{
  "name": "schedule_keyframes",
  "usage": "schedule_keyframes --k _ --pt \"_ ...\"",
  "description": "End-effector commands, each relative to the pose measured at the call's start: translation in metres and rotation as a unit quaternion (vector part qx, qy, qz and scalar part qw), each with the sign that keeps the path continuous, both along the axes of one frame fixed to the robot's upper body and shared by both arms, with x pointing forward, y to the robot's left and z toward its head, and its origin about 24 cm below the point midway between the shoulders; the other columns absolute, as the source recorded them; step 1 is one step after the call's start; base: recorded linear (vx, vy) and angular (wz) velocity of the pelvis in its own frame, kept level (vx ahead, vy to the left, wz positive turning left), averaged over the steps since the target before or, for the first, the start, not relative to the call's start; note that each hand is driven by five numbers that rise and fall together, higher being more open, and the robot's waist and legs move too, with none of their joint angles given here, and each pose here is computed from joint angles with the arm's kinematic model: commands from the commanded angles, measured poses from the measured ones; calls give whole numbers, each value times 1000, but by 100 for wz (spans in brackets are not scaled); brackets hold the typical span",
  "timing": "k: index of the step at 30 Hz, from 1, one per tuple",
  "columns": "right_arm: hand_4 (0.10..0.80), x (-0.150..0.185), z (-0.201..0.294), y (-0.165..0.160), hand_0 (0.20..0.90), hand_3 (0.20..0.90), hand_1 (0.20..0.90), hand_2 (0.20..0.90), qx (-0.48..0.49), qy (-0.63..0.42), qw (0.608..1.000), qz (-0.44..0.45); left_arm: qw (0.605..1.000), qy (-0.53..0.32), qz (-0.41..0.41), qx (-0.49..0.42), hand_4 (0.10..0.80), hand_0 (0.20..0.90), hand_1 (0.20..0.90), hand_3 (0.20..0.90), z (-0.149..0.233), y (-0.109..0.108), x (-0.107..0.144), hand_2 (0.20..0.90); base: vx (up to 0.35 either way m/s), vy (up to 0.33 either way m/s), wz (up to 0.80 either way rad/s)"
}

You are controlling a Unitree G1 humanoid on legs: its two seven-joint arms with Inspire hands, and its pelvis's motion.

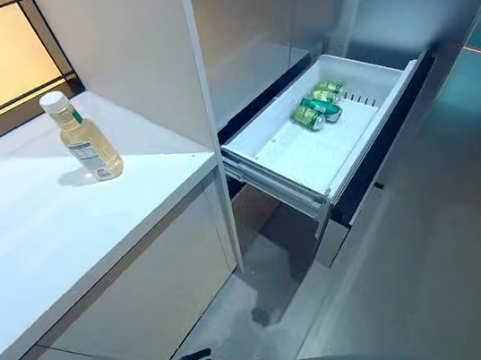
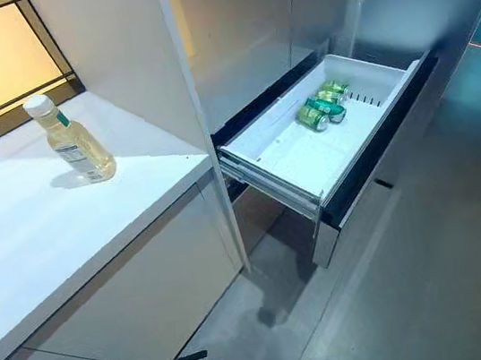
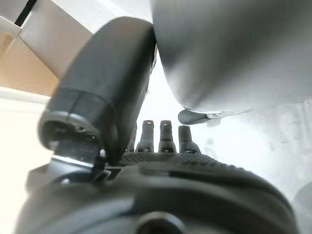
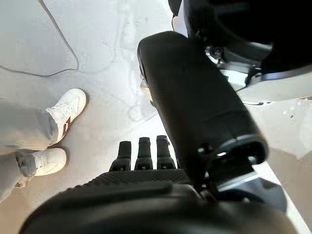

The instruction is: Put drinks into fridge and close the fridge

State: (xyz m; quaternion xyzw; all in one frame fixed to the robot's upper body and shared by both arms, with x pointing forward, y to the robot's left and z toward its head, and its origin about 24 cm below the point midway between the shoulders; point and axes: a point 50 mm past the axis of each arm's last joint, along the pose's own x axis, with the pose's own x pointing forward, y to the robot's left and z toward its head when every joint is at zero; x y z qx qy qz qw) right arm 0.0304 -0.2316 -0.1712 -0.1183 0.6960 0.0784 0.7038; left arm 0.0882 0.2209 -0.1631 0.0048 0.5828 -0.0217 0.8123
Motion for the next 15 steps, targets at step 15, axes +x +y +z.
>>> schedule_keyframes --k 15 --pt "800 47 4 8 900 900 900 900 19 -73 997 -6 998 -34 -48 -24 800 900 900 900 1 -19 16 900 0 0 0"
